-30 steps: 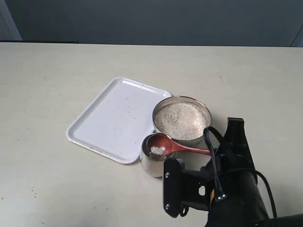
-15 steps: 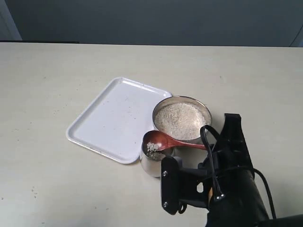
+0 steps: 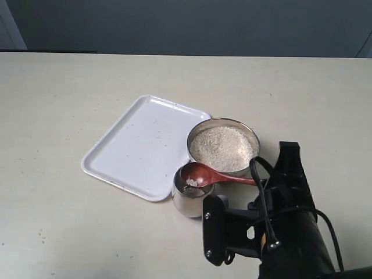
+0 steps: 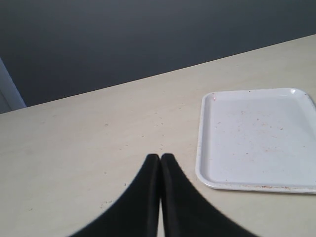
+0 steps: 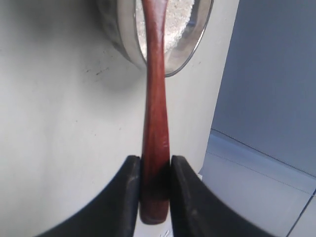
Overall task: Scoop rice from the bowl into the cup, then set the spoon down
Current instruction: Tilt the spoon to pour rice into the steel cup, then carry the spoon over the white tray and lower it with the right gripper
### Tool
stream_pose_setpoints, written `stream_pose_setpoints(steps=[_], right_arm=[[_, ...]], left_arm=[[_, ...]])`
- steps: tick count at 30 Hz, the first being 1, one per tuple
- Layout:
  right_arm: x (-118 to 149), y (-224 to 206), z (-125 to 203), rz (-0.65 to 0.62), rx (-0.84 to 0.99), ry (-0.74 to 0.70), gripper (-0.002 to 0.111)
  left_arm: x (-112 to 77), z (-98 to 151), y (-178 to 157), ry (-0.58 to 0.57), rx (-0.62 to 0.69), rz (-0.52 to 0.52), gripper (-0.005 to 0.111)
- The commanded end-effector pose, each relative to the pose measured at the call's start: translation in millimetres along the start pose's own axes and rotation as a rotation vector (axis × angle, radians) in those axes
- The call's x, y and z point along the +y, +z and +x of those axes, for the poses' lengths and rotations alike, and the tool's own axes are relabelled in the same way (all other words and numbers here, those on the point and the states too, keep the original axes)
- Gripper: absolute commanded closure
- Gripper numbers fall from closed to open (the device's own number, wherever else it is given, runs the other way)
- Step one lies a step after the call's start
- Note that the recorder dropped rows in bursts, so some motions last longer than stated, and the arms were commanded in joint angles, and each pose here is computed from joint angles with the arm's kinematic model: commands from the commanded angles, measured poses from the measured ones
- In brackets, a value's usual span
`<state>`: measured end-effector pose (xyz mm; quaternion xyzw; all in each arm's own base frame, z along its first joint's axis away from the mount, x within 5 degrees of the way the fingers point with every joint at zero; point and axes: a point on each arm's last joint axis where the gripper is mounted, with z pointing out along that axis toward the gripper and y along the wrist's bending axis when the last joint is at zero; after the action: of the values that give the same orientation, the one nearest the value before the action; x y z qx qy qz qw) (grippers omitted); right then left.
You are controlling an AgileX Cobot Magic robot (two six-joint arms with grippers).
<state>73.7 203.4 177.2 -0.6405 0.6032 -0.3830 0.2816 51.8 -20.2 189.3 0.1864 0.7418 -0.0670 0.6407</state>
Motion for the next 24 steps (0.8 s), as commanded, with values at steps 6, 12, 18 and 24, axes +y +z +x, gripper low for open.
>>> stream_pose_setpoints(steps=[6,12,18,24], right_arm=[[-1.9,0.5,0.6,0.046,-0.019,-0.002,0.109],[-3.7,0.8,-0.6,0.075,-0.04,-0.019,0.109],[-2.5,1.6,0.8,0.073,-0.035,-0.024,0.109],[-2.1,2.6,1.8,0.086,-0.04,-0.038,0.109]], left_arm=[[0.1,-2.3,-0.6,-0.011,-0.022,0.001,0.106],[0.1,-2.3,-0.6,-0.011,-0.022,0.001,0.106],[0.1,-2.3,-0.6,-0.011,-0.022,0.001,0.106],[0.1,-2.3,-0.6,-0.011,-0.022,0.001,0.106]])
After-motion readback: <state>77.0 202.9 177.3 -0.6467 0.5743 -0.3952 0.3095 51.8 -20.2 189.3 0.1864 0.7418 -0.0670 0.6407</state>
